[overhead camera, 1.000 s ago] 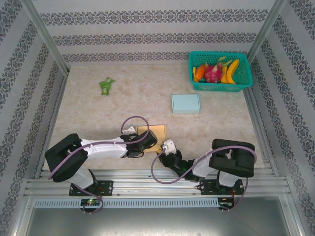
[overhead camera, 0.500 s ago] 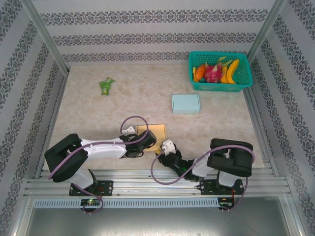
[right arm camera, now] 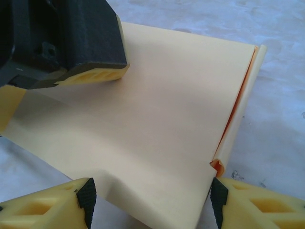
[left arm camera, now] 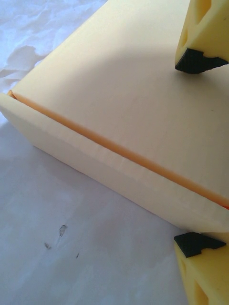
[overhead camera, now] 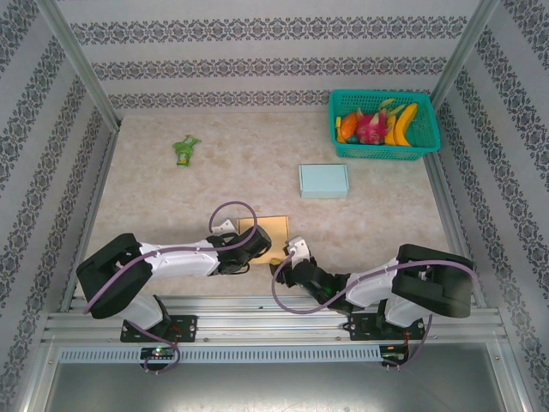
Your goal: Fold the paper box
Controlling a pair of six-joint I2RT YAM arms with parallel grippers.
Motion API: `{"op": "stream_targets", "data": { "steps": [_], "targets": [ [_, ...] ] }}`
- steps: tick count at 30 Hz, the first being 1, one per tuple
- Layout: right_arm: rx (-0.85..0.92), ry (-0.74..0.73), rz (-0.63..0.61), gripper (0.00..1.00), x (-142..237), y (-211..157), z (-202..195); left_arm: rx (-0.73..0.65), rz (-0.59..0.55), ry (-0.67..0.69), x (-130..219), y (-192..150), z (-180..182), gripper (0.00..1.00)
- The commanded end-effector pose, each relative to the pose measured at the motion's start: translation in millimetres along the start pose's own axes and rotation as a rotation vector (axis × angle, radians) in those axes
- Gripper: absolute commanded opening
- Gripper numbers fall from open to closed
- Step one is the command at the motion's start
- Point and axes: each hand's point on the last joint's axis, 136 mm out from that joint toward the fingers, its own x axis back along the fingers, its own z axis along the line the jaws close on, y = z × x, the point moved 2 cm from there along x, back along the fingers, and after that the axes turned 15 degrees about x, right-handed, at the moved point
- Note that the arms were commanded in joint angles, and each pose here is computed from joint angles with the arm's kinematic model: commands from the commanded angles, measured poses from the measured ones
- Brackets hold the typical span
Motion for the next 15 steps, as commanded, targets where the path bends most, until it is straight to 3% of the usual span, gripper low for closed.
{"op": "stream_targets", "data": {
  "steps": [1,15],
  "targets": [
    [-0.040,0.029,-0.010,0.67,-5,16,7,-0.125,0.045,0.292,-16,0,80,0.89],
    [0.082,-0.034,-0.002,0.65,-40,7,4,-0.143,0.062,0.293,-18,-4,75,0.88]
  ]
}}
